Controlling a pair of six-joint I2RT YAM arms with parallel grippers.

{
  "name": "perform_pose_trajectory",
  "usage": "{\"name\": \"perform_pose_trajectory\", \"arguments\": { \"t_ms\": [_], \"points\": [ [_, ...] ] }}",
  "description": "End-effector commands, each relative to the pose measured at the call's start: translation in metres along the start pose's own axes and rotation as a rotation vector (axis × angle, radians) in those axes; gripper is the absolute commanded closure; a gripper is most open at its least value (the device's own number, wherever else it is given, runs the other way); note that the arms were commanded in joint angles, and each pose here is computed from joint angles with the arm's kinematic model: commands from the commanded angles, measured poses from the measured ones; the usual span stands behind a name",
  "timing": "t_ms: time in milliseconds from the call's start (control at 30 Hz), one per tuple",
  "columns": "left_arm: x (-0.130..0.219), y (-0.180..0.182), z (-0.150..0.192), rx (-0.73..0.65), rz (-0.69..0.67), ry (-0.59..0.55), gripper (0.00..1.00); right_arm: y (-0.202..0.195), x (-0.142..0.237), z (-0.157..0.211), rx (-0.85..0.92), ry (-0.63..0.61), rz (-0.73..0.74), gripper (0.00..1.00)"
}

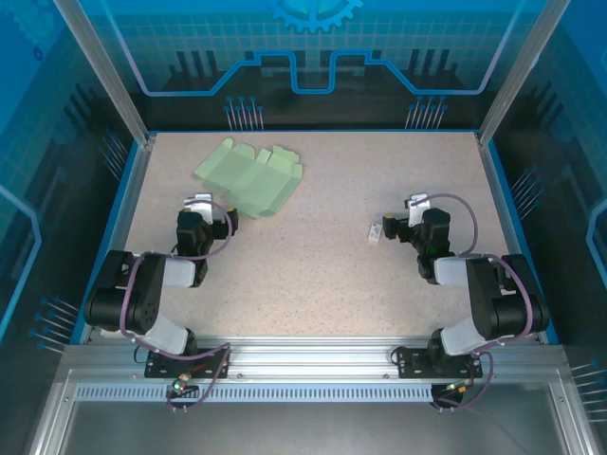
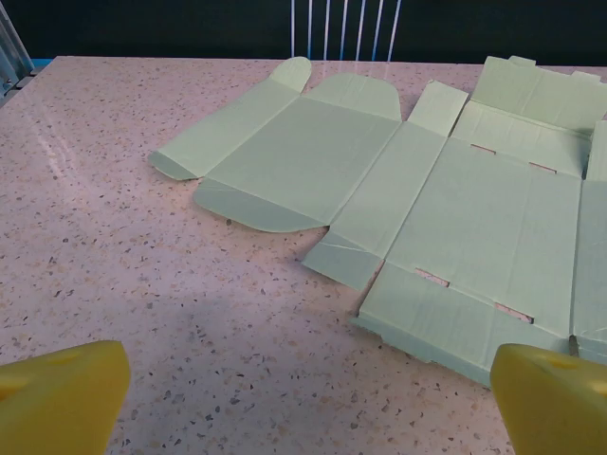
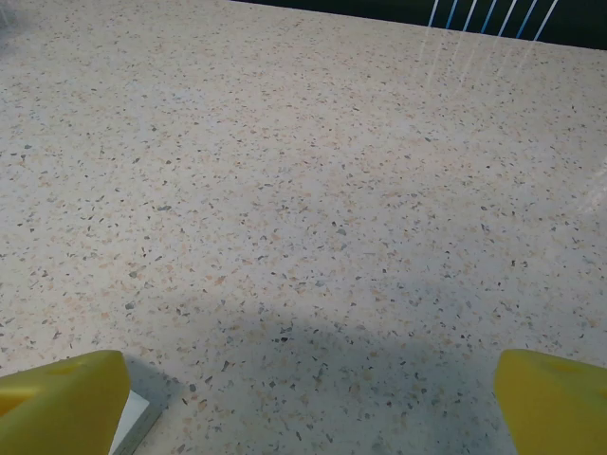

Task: Fold the paper box

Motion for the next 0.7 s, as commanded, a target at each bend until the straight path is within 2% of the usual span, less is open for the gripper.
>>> {"name": "perform_pose_trajectory", "arguments": {
  "t_ms": [0,667],
  "points": [
    [0.0004,-0.0006,-0.0005,0.018,0.006,-0.017,0.01,-0.0076,-0.0014,-0.0115,-0.018,-0.042,0.011,0.00],
    [-0.0010,0.0021,-0.0018,0.039,0.011,-0.003,0.01,-0.0073,-0.0015,-0.0115,-0.020,-0.042,0.008,0.00]
  ]
}}
Point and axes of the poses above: each hand's point on the last joint's axis, 136 mm out from that joint toward the fingers, its own x axis back along the fingers, its own y axis along the line the jaws close on, z = x × y, the point moved 4 cm from there along x, back along the fingers, and after that the axes turned 15 degrees about x, right-handed, at the moved point
